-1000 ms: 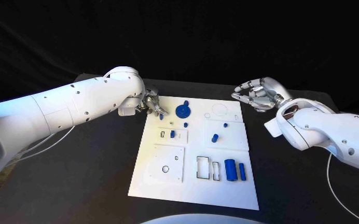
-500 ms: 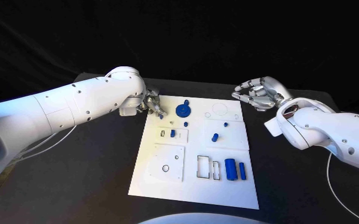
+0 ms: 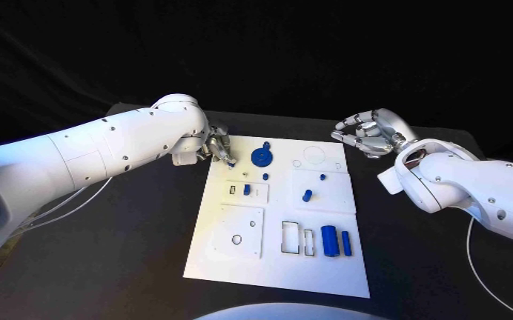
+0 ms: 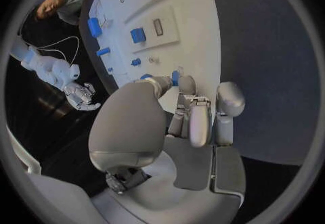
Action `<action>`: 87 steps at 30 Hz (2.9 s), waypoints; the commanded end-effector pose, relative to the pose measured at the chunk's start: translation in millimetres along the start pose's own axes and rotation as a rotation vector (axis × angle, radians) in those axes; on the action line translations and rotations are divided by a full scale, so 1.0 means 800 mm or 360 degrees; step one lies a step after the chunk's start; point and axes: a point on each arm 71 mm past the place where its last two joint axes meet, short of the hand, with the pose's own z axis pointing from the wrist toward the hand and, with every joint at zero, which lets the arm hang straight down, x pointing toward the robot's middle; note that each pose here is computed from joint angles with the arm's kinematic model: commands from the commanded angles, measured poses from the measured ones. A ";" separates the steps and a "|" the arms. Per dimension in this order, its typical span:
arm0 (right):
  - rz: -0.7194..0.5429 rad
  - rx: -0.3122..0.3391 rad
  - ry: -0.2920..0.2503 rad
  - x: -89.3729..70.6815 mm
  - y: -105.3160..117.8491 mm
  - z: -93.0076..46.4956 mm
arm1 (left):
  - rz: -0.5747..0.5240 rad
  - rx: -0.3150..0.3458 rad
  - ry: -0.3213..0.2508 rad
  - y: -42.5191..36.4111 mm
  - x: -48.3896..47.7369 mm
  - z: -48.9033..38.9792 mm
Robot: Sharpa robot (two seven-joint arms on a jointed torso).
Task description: Assemble the parts on the task board
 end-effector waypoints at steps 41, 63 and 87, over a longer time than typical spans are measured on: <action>-0.0005 0.0002 0.0019 0.002 -0.004 -0.002 | -0.0213 0.0212 -0.0075 0.0162 0.075 -0.055; -0.0004 -0.0002 0.0015 0.002 -0.004 -0.003 | 0.0005 0.0185 -0.0102 0.0080 0.087 -0.046; -0.0004 0.0000 0.0015 0.001 -0.004 -0.003 | 0.0100 0.0162 -0.0059 0.0075 0.093 -0.044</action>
